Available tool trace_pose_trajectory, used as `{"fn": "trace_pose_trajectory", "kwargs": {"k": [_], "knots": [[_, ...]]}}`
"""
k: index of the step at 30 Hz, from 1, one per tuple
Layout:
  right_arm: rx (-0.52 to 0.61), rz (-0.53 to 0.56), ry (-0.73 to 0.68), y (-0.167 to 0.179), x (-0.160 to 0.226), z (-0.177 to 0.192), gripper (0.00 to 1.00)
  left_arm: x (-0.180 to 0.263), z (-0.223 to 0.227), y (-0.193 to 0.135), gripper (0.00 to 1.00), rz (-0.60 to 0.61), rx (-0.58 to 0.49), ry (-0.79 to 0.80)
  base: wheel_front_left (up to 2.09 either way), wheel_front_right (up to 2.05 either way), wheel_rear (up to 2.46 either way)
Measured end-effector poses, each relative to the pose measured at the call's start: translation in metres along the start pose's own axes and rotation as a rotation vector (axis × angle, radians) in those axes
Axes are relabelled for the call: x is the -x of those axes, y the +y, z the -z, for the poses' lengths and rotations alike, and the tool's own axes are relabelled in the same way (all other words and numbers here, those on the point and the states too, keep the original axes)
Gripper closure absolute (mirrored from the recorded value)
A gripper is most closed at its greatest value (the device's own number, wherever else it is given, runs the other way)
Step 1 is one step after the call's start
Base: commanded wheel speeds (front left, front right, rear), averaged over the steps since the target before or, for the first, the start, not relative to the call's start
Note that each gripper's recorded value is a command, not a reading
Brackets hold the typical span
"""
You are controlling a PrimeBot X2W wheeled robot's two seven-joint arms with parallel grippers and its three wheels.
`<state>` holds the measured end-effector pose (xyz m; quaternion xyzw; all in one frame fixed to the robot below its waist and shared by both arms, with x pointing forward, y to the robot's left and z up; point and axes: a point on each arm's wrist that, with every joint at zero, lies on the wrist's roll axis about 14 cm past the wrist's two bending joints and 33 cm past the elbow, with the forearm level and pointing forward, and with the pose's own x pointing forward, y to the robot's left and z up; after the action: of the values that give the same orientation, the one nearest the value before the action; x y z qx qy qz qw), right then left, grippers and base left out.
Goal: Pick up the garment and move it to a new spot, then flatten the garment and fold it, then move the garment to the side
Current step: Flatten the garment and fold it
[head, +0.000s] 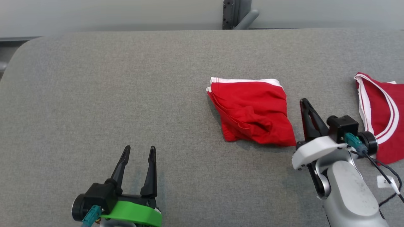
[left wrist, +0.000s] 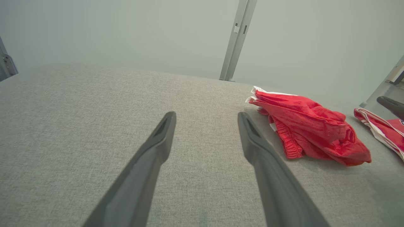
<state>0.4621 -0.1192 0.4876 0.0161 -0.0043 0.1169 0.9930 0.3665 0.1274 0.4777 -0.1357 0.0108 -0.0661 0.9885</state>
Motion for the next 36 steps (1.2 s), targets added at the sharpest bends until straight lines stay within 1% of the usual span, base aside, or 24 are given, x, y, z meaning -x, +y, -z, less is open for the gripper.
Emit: {"fn": "trace_pose_trajectory", "kwargs": {"k": [7, 11, 14, 19, 30, 33, 36], "knots": [[0.023, -0.132, 0.105, 0.04, -0.036, 0.034, 1.0, -0.01, 0.003, 0.01, 0.0, -0.025, 0.004, 0.008, 0.0, 0.0, 0.0], [0.019, -0.19, 0.164, 0.06, -0.042, 0.055, 1.0, -0.006, 0.006, 0.02, 0.0, -0.064, 0.003, 0.021, 0.0, 0.0, 0.0], [0.012, -0.245, 0.17, 0.08, -0.043, 0.06, 1.0, -0.003, 0.007, 0.029, 0.0, -0.097, 0.001, 0.024, 0.0, 0.0, 0.0], [0.001, -0.318, 0.197, 0.105, -0.026, 0.072, 1.0, -0.001, 0.007, 0.034, 0.0, -0.115, -0.001, 0.027, 0.0, 0.0, 0.0], [-0.045, -0.413, 0.219, 0.137, 0.003, 0.077, 1.0, -0.001, 0.005, 0.03, 0.0, -0.105, 0.0, 0.019, 0.0, 0.0, 0.0], [-0.057, -0.424, 0.226, 0.142, 0.009, 0.078, 1.0, -0.001, 0.003, 0.03, 0.0, -0.105, 0.0, 0.014, 0.0, 0.0, 0.0], [-0.083, -0.404, 0.203, 0.138, 0.008, 0.069, 1.0, 0.001, 0.003, 0.032, 0.0, -0.113, -0.001, 0.013, 0.0, 0.0, 0.0]]}}
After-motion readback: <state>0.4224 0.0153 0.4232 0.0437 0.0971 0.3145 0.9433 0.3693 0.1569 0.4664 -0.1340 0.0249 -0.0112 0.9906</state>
